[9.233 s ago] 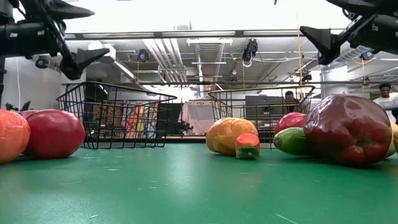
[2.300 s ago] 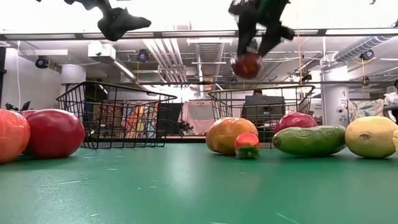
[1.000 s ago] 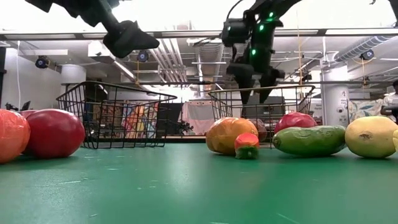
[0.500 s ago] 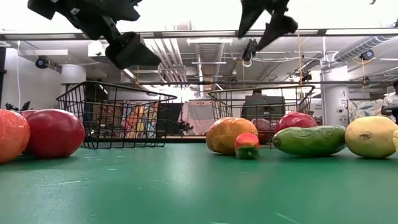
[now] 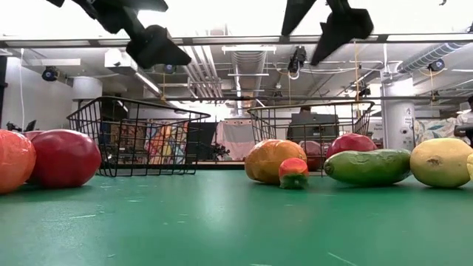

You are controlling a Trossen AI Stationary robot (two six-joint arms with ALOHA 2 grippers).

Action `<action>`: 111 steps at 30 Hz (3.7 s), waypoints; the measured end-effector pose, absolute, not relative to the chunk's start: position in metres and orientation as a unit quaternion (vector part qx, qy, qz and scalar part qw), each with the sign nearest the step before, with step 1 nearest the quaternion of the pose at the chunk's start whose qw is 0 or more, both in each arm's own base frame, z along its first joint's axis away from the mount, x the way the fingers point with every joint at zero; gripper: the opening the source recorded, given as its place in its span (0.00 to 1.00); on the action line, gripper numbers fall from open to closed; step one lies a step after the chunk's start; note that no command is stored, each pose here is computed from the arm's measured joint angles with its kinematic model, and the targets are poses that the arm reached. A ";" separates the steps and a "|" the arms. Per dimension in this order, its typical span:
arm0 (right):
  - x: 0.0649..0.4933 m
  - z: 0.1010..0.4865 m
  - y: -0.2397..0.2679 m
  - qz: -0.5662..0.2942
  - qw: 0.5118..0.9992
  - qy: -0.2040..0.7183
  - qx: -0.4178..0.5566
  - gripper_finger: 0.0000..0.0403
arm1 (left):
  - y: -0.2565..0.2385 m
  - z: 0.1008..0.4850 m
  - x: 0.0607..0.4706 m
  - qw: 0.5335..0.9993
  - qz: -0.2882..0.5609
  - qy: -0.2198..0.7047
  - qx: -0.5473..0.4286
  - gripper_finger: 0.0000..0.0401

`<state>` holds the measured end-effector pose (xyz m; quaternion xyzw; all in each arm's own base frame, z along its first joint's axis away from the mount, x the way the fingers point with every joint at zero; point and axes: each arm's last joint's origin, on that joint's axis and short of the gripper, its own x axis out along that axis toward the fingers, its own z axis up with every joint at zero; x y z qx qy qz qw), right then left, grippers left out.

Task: Sort produce into baskets
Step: Put the small orange tomato into the gold wire basket

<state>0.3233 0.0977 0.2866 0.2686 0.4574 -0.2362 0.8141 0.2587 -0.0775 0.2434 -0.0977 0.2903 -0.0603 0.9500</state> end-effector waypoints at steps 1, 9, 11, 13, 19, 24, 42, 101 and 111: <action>0.326 0.279 0.102 -0.239 0.804 0.468 0.277 0.91 | -0.077 0.248 0.259 0.949 -0.046 0.297 -0.095 0.96; 0.345 0.228 0.122 -0.272 0.741 0.529 0.312 0.91 | -0.069 0.291 0.254 0.933 0.063 0.354 -0.023 0.96; 0.350 0.219 0.124 -0.276 0.732 0.539 0.313 0.91 | -0.068 0.297 0.252 0.929 0.071 0.363 -0.014 0.96; 0.355 0.211 0.127 -0.281 0.726 0.546 0.310 0.91 | -0.068 0.301 0.251 0.928 0.072 0.367 -0.010 0.96; 0.372 0.201 0.133 -0.278 0.726 0.550 0.304 0.91 | -0.068 0.303 0.243 0.930 0.070 0.360 0.002 0.96; 0.383 0.198 0.137 -0.275 0.728 0.548 0.306 0.91 | -0.067 0.306 0.236 0.935 0.067 0.349 -0.001 0.96; 0.392 0.178 0.134 -0.320 0.722 0.530 0.310 0.91 | -0.067 0.302 0.220 0.944 0.056 0.326 -0.015 0.96; 0.385 0.170 0.123 -0.296 0.725 0.540 0.308 0.26 | -0.068 0.300 0.220 0.943 0.057 0.328 -0.018 0.96; 0.366 0.253 0.108 -0.204 0.789 0.494 0.302 0.26 | -0.084 0.299 0.217 0.939 -0.022 0.340 -0.046 0.96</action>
